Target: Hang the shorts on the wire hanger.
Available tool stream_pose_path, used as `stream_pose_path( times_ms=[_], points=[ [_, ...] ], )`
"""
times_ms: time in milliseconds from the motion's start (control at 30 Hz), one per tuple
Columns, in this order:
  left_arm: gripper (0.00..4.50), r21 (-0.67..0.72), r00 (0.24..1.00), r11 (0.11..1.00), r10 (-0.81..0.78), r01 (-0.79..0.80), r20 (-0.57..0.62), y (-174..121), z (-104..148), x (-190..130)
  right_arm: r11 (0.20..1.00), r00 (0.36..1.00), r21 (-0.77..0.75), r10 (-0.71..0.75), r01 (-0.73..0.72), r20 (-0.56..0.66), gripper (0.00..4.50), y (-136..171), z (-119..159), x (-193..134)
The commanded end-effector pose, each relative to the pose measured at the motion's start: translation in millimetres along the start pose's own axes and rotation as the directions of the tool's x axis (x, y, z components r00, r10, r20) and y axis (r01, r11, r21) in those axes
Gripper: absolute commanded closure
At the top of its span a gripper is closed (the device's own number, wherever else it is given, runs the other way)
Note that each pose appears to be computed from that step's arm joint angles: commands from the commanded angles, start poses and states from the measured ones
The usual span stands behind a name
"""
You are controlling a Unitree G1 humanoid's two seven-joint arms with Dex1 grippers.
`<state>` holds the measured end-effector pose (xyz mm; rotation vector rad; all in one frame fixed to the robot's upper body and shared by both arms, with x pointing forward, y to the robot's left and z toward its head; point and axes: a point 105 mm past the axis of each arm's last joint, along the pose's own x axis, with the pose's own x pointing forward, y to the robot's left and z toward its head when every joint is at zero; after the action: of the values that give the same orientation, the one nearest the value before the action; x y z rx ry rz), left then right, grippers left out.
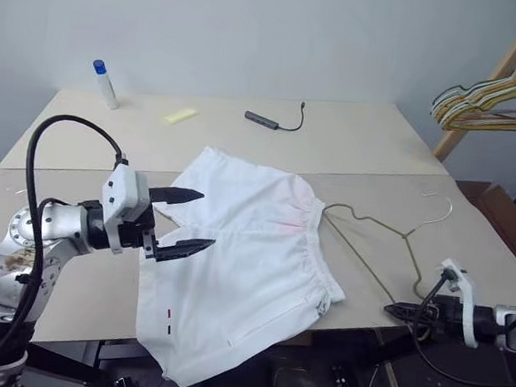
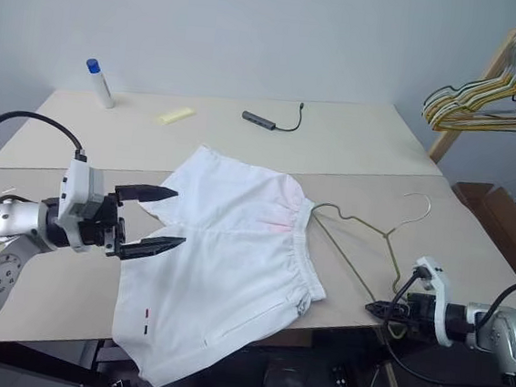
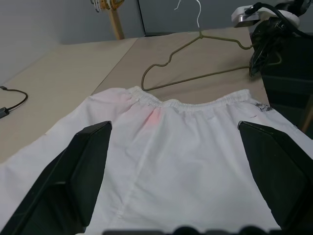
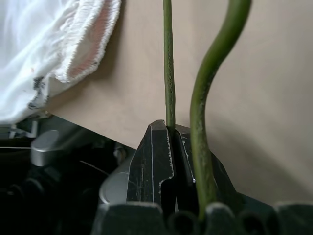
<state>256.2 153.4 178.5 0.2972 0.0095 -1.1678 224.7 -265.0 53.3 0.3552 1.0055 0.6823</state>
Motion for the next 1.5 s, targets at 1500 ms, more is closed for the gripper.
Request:
stream_pose_path(
  times_ms=[1500],
  points=[
    [0.02,0.019,0.998,1.0,0.007,-0.008,0.064,12.3,21.5,3.3,0.982,0.991,-0.18,0.04,-0.063,-0.127,4.5,-9.2,55.4,29.5]
  ],
)
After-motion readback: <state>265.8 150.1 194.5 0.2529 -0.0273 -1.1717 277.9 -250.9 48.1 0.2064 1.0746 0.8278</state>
